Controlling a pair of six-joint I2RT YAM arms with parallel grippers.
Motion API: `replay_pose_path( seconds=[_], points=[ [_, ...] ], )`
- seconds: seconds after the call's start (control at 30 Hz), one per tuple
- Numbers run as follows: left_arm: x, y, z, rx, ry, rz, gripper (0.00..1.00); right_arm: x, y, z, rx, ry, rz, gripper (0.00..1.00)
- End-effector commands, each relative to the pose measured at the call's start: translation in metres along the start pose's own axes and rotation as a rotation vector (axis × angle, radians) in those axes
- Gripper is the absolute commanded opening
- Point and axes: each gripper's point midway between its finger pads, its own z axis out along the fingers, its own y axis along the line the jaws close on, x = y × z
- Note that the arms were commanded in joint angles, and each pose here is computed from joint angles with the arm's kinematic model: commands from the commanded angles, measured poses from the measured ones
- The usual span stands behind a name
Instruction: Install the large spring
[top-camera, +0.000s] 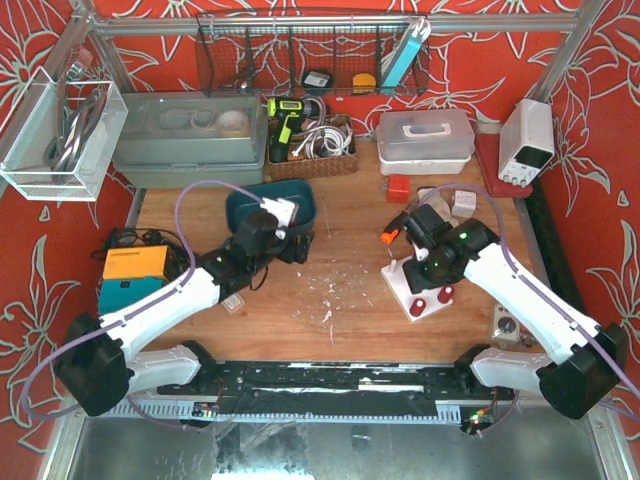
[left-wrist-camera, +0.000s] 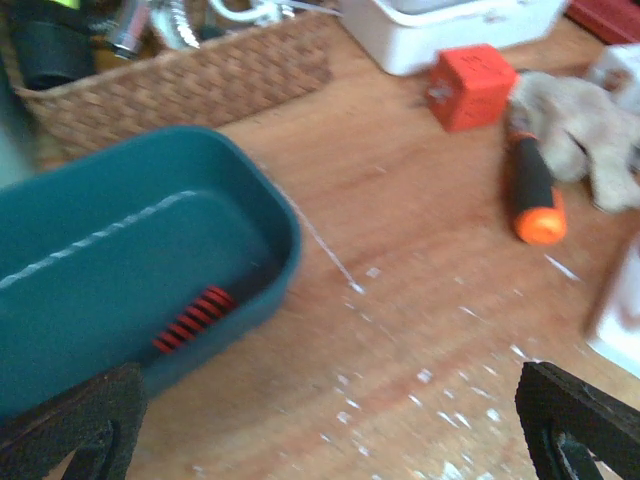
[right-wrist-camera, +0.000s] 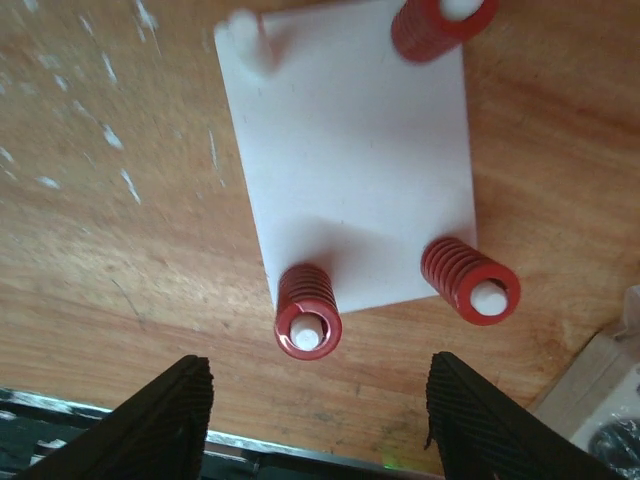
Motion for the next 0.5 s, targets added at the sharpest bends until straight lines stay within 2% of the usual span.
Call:
replay_pose_path(
  seconds=[0.0, 0.1, 0.17, 0.2, 0.33, 0.47],
  points=[
    [-0.024, 0.044, 0.007, -0.141, 0.011, -0.045, 1.00, -0.009, -0.012, -0.042, 0.024, -0.080, 0.001, 0.65],
    [-0.035, 0.071, 0.015, -0.213, 0.005, -0.005, 1.00, -0.021, -0.013, -0.064, 0.010, -0.149, 0.014, 0.73],
    [-0.040, 0.078, 0.022, -0.199, 0.015, 0.063, 1.00, -0.027, -0.012, -0.074, 0.003, -0.183, 0.014, 0.77],
    [-0.041, 0.081, 0.026, -0.191, 0.023, 0.100, 0.96, -0.030, -0.012, -0.078, 0.001, -0.196, 0.010, 0.79],
    [-0.030, 0.086, 0.043, -0.109, 0.082, 0.243, 0.83, -0.036, -0.012, -0.086, 0.003, -0.228, -0.027, 0.82],
    [-0.010, 0.080, 0.056, 0.048, 0.156, 0.388, 0.78, -0.037, -0.015, -0.086, 0.020, -0.252, -0.065, 0.84]
  ],
)
